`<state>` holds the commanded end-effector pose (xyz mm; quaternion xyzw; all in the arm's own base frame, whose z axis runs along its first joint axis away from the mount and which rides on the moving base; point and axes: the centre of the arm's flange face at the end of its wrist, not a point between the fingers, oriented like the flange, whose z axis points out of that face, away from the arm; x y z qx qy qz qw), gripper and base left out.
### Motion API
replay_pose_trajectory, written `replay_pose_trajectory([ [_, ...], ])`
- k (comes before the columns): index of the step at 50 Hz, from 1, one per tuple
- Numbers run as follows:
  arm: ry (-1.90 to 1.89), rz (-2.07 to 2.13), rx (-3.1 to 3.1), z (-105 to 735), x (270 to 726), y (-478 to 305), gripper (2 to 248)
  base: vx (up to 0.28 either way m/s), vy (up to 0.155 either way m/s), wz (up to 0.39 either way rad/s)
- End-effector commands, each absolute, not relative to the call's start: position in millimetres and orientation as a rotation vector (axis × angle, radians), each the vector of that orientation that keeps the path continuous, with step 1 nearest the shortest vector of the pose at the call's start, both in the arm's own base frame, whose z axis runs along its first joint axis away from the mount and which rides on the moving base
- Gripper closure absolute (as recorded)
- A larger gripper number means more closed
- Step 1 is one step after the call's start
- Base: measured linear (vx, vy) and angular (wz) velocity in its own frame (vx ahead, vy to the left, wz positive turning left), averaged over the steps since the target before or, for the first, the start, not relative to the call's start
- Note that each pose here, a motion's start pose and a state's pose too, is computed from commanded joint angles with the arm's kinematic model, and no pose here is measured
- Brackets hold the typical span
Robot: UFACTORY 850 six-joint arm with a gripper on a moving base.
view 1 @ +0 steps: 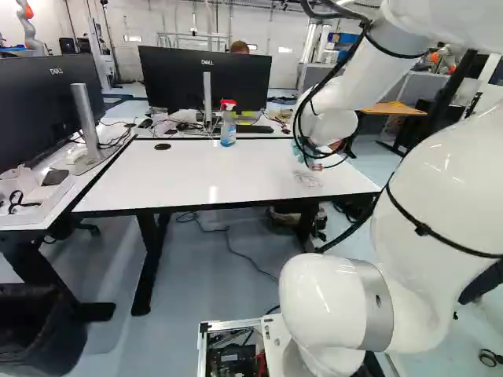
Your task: Clean the table with the green towel
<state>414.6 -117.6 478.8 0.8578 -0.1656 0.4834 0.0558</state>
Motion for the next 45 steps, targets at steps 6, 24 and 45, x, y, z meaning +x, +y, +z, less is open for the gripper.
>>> replay_pose_trajectory([
  [6, -0.525, 1.463, 2.591, 478.5, 405.5, -123.0, 213, 0.000, 0.000, 0.000],
  [24, -0.567, 1.454, 2.567, 477.8, 390.5, -133.6, 213, 0.000, 0.000, 0.000],
  [45, -0.567, 1.454, 2.567, 477.8, 390.5, -133.6, 213, 0.000, 0.000, 0.000],
])
